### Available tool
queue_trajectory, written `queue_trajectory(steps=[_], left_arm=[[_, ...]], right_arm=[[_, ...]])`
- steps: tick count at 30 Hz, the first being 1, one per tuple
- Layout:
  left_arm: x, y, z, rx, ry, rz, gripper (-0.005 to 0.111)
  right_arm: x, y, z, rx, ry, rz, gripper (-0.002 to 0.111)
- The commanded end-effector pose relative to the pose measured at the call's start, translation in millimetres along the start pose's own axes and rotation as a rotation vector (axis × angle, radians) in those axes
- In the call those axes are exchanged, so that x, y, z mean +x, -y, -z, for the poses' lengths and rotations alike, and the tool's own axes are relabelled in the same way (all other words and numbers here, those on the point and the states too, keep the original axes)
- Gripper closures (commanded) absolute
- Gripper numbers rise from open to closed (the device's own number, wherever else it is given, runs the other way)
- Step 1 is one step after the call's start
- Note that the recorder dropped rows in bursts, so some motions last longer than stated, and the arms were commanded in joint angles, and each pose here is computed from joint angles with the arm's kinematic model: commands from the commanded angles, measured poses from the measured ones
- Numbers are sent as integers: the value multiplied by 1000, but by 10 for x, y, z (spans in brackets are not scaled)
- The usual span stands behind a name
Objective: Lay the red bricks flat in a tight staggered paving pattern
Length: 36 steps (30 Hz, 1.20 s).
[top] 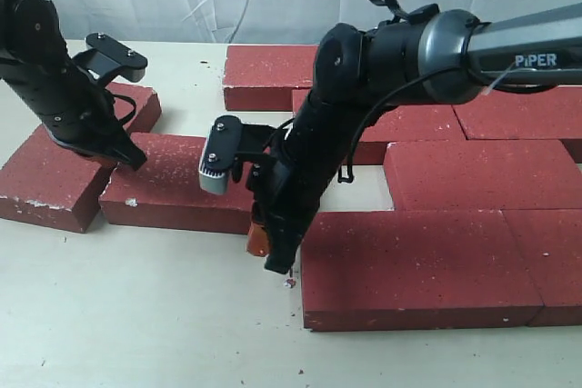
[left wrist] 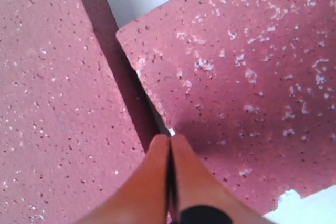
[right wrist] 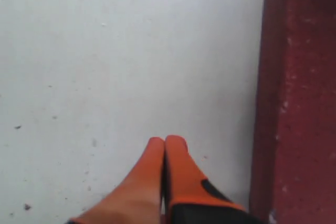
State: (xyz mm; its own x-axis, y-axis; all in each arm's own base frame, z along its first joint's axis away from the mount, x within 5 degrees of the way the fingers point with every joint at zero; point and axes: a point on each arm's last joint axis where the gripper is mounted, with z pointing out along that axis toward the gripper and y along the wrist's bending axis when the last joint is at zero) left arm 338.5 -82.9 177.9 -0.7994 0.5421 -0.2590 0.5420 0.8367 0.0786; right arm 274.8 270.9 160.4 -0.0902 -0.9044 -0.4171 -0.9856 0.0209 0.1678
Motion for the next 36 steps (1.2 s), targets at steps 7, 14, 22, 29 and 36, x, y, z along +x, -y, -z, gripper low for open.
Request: queue_trajectory(steps=[7, 14, 22, 29, 36], left_arm=[[10, 23, -13, 13, -6, -13, 107], [8, 22, -13, 13, -4, -13, 107], [45, 37, -12, 29, -45, -23, 107], [35, 48, -12, 41, -35, -6, 107], [47, 63, -198, 68, -68, 5, 107]], right_arm=[[109, 181, -18, 175, -100, -9, 109], [160, 240, 1, 244, -153, -37, 109], [83, 53, 285, 187, -133, -57, 109], [82, 6, 625, 216, -75, -95, 109], [504, 441, 886, 354, 1, -332, 109]])
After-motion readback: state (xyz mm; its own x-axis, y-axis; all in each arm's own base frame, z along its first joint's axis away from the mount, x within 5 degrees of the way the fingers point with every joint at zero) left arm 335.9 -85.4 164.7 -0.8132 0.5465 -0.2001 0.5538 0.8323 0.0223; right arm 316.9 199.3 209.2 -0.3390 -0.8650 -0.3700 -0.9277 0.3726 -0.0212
